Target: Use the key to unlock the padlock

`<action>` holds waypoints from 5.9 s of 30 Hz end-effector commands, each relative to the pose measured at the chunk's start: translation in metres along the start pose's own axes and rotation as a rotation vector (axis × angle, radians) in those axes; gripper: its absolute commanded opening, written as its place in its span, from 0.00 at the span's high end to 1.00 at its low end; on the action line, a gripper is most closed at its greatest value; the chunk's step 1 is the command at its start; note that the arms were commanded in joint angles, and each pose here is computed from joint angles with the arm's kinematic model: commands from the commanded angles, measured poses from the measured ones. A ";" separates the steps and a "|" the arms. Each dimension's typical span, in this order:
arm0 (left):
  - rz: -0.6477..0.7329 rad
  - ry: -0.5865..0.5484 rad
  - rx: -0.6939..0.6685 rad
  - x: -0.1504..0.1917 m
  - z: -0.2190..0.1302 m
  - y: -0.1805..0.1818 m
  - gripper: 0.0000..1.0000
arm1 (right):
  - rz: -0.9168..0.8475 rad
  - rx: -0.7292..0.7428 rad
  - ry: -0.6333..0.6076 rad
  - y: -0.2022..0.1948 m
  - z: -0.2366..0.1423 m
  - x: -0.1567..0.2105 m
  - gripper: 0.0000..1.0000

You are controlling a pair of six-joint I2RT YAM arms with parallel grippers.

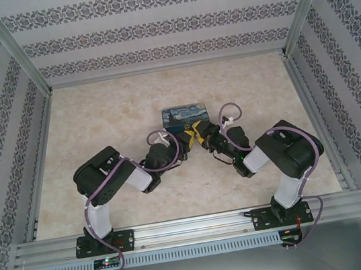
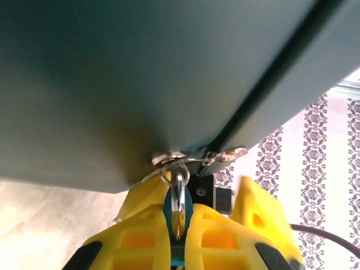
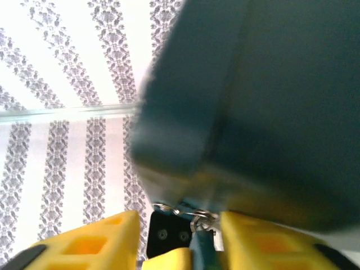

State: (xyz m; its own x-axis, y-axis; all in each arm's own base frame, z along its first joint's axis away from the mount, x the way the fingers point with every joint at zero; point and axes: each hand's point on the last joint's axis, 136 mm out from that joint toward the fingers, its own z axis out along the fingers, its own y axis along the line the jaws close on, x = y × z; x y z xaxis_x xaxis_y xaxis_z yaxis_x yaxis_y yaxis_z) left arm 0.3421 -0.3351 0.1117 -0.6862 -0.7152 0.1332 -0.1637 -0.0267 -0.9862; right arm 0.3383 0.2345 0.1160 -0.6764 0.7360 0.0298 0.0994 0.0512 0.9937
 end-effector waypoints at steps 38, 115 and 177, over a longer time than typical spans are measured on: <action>0.084 0.049 0.032 0.003 0.000 -0.004 1.00 | -1.355 0.721 0.356 -0.010 -0.078 0.017 0.54; 0.368 -0.021 -0.235 -0.019 -0.069 0.018 0.19 | -0.619 0.390 0.316 -0.021 -0.034 0.057 0.32; 0.672 0.076 -0.660 -0.114 -0.055 -0.029 0.00 | -0.729 0.489 0.416 -0.090 0.017 0.018 0.76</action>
State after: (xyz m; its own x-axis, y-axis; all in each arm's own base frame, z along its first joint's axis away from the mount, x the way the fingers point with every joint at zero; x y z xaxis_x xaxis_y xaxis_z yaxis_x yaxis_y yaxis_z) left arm 0.3803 -0.2182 0.1255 -0.8292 -0.3827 -0.4075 -0.0701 0.7943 -0.6034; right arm 0.3318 0.2556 0.0332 -0.8827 0.1286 -0.4520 -0.2239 0.7305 0.6451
